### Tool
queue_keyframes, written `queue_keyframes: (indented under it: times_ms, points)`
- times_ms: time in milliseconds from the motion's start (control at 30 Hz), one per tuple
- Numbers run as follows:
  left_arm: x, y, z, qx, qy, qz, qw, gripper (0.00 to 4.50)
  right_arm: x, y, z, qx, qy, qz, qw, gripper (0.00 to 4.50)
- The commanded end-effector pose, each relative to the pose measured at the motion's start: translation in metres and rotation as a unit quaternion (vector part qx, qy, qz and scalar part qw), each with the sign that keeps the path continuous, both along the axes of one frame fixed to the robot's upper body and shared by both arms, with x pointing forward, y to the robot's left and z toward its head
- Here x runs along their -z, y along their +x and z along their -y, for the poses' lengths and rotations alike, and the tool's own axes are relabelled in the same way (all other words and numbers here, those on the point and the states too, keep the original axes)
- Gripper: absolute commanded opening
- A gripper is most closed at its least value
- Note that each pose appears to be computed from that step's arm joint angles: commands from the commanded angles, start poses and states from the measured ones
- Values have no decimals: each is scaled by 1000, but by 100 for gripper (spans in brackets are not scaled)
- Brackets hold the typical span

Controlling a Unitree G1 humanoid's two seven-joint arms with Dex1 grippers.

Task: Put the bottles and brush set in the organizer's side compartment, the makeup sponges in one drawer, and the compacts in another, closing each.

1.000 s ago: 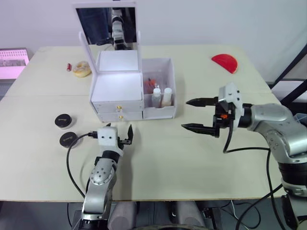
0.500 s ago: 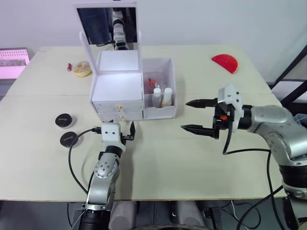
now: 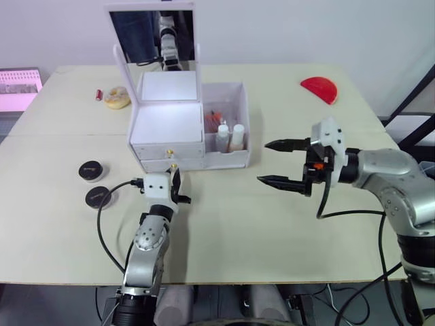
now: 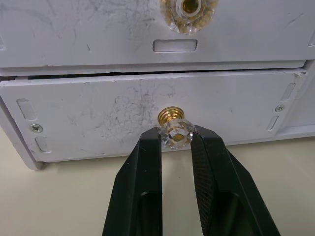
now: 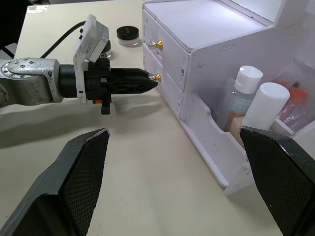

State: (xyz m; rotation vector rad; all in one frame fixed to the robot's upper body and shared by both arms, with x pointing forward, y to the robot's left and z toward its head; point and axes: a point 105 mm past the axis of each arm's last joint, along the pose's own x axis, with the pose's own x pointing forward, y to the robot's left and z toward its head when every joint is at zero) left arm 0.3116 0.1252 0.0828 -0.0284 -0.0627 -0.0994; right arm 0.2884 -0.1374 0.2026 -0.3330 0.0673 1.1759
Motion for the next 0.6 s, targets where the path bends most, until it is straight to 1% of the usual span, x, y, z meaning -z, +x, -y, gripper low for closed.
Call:
queue_keyframes:
  times_ms: [33, 167, 367, 600]
  points:
    - [-11, -3, 1, 8, -7, 22, 1000, 30, -11, -5, -3, -8, 3, 25, 1000, 450]
    - [-11, -18, 3, 36, 6, 17, 999, 30, -11, -5, -3, -7, 3, 25, 1000, 450]
    - [-8, -53, -2, 83, 52, 4, 995, 30, -12, -5, -3, -5, 2, 26, 1000, 450]
    - [0, -84, -15, 109, 48, -33, 992, 30, -14, -1, -2, -3, -1, 31, 1000, 450]
